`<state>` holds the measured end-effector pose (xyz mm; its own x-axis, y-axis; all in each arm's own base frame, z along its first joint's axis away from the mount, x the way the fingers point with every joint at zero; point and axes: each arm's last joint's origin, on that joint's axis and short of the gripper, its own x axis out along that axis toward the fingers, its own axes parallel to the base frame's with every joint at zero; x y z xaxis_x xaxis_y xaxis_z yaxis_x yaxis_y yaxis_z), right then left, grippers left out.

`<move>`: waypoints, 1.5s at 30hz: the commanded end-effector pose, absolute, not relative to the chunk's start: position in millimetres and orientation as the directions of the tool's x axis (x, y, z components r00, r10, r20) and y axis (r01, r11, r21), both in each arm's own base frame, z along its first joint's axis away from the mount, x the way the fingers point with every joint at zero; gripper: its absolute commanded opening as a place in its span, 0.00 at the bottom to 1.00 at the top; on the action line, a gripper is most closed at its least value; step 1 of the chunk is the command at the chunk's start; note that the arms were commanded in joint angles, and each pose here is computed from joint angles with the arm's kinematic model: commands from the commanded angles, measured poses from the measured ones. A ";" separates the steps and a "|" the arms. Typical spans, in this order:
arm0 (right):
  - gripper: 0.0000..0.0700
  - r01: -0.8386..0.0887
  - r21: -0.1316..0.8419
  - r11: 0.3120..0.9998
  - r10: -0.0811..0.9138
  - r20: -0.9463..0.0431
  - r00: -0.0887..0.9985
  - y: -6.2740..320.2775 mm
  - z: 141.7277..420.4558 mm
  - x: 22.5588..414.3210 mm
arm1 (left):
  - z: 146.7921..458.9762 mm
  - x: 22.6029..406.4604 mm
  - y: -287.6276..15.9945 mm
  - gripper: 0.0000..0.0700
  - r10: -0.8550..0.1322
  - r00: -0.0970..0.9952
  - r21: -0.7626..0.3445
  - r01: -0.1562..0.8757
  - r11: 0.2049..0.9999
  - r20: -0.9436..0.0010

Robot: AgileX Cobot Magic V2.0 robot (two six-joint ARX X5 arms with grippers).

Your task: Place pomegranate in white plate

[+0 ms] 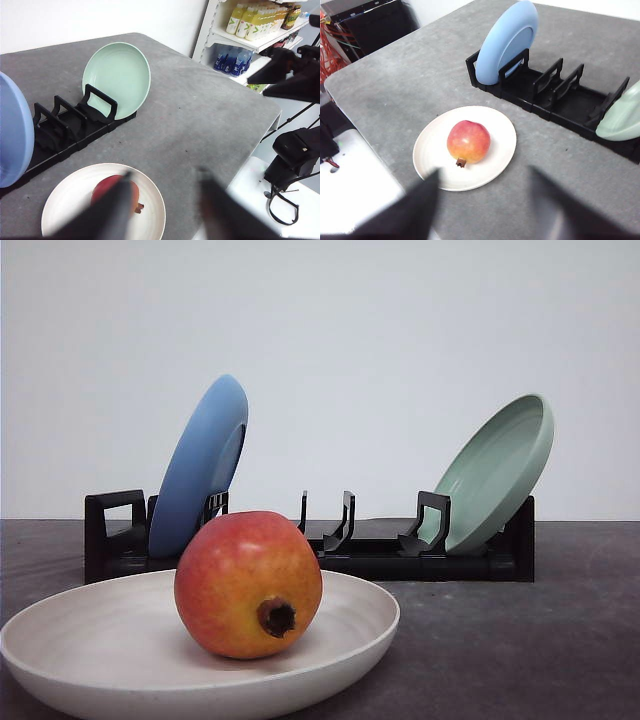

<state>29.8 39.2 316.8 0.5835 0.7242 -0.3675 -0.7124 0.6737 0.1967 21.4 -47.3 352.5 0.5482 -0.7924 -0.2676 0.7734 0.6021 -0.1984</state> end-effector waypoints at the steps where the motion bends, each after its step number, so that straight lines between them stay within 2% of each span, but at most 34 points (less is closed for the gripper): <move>1: 0.04 -0.724 0.163 0.670 0.725 -0.351 0.592 39.5 320.2 30.0 | 356.1 20.7 -47.6 0.00 -0.805 0.536 -0.221 0.778 0.588 -0.255; 17: 0.04 -0.722 0.162 0.672 0.724 -0.347 0.596 39.5 320.8 30.1 | 354.5 21.1 -49.3 0.00 -0.812 0.539 -0.237 0.778 0.581 -0.223; 20: 0.04 -0.722 0.161 0.672 0.724 -0.347 0.596 39.4 320.8 30.0 | 347.8 24.6 -55.1 0.00 -0.795 0.570 -0.244 0.757 0.606 -0.208; 21: 0.04 -0.722 0.161 0.672 0.724 -0.347 0.596 39.5 320.8 30.1 | 343.8 26.6 -57.7 0.00 -0.789 0.578 -0.238 0.752 0.614 -0.211; 22: 0.04 -0.723 0.161 0.672 0.724 -0.347 0.596 39.5 320.8 30.1 | 338.6 29.1 -60.0 0.00 -0.777 0.589 -0.184 0.757 0.627 -0.222; 24: 0.04 -0.722 0.161 0.672 0.724 -0.346 0.596 39.4 320.8 30.0 | 324.4 37.0 -64.3 0.00 -0.723 0.646 -0.043 0.738 0.674 -0.247; 25: 0.04 -0.722 0.161 0.672 0.724 -0.346 0.596 39.4 320.8 30.0 | 317.1 41.2 -65.0 0.00 -0.690 0.678 -0.010 0.711 0.703 -0.252; 29: 0.04 -0.723 0.161 0.672 0.724 -0.346 0.596 39.4 320.8 30.0 | 282.5 57.2 -58.2 0.00 -0.521 0.803 0.010 0.547 0.837 -0.288; 33: 0.04 -0.723 0.161 0.672 0.724 -0.346 0.596 39.4 320.8 30.0 | 251.7 64.2 -41.9 0.00 -0.338 0.887 0.019 0.362 0.932 -0.314; 38: 0.04 -0.723 0.161 0.672 0.724 -0.346 0.596 39.4 320.8 30.0 | 222.9 66.1 -27.0 0.00 -0.167 0.937 0.052 0.192 0.980 -0.308; 40: 0.04 -0.723 0.161 0.672 0.724 -0.346 0.596 39.4 320.8 30.0 | 219.0 67.8 -23.1 0.00 -0.104 0.961 0.103 0.135 0.986 -0.256; 43: 0.04 -0.723 0.161 0.672 0.724 -0.346 0.596 39.4 320.8 30.0 | 216.0 70.2 -19.1 0.00 -0.059 0.984 0.102 0.076 0.992 -0.166; 45: 0.04 -0.723 0.161 0.672 0.724 -0.346 0.596 39.4 320.8 30.0 | 209.0 72.3 -16.9 0.00 -0.039 0.988 0.100 0.054 0.993 -0.151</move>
